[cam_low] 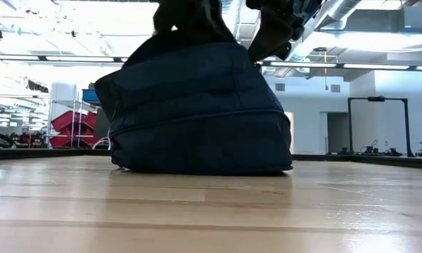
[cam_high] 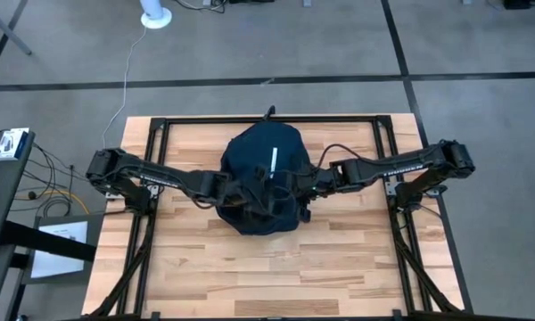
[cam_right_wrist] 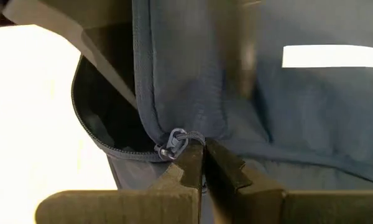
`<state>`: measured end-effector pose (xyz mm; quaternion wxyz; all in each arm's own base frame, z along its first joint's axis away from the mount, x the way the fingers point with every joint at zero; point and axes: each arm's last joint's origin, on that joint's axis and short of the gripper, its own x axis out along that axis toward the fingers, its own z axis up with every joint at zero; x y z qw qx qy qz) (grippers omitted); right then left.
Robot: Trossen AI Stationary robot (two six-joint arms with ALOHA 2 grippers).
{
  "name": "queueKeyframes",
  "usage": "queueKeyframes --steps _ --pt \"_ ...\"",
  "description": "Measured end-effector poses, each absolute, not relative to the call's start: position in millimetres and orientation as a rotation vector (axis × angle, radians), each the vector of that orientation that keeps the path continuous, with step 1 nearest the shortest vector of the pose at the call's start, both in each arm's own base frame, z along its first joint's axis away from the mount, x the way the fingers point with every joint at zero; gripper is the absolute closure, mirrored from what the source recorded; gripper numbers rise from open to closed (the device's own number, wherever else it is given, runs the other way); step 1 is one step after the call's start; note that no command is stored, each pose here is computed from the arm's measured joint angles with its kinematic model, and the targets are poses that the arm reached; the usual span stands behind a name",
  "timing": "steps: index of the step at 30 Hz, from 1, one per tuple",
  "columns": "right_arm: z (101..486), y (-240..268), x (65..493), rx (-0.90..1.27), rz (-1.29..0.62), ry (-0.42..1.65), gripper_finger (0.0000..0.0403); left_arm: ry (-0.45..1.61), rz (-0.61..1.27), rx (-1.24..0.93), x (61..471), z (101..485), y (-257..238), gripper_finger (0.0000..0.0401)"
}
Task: Unpack backpack
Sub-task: Open the dark blue backpack
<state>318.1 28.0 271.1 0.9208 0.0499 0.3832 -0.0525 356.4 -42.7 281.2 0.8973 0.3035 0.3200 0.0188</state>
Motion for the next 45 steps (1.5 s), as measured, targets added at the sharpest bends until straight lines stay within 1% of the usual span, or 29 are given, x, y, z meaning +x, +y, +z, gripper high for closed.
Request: queueKeyframes --steps 3,6,9,10,11,19,23,35,39,45 --pt "271 30 318 0.106 -0.105 0.789 0.0403 0.607 0.066 0.586 354 294 -41 0.0204" --pt "271 30 318 0.108 -0.106 0.788 0.0403 0.607 0.069 0.591 353 301 -38 0.0275" --pt "271 30 318 0.107 -0.107 0.792 0.0403 0.665 0.04 0.626 351 302 -37 0.0356" --pt "271 30 318 0.107 -0.107 0.792 0.0403 0.669 0.03 0.628 351 303 -36 0.0378" --pt "271 30 317 0.107 -0.106 0.793 0.0403 0.674 0.021 0.623 350 302 -35 0.0389" --pt "268 28 314 0.122 -0.125 0.837 0.0403 0.717 0.006 0.59 343 303 -32 0.04" --pt "264 22 310 0.157 -0.167 0.896 0.0403 0.656 -0.023 0.533 328 324 -31 0.0401" --pt "265 2 310 0.167 -0.236 0.889 0.0403 0.541 -0.04 0.377 275 373 -19 0.0401" --pt "271 -12 306 0.14 -0.317 0.866 0.0403 0.497 -0.023 0.333 257 386 -18 0.0401" --pt "285 -34 294 0.156 -0.383 0.825 0.0403 0.434 -0.006 0.281 233 403 -17 0.0401"
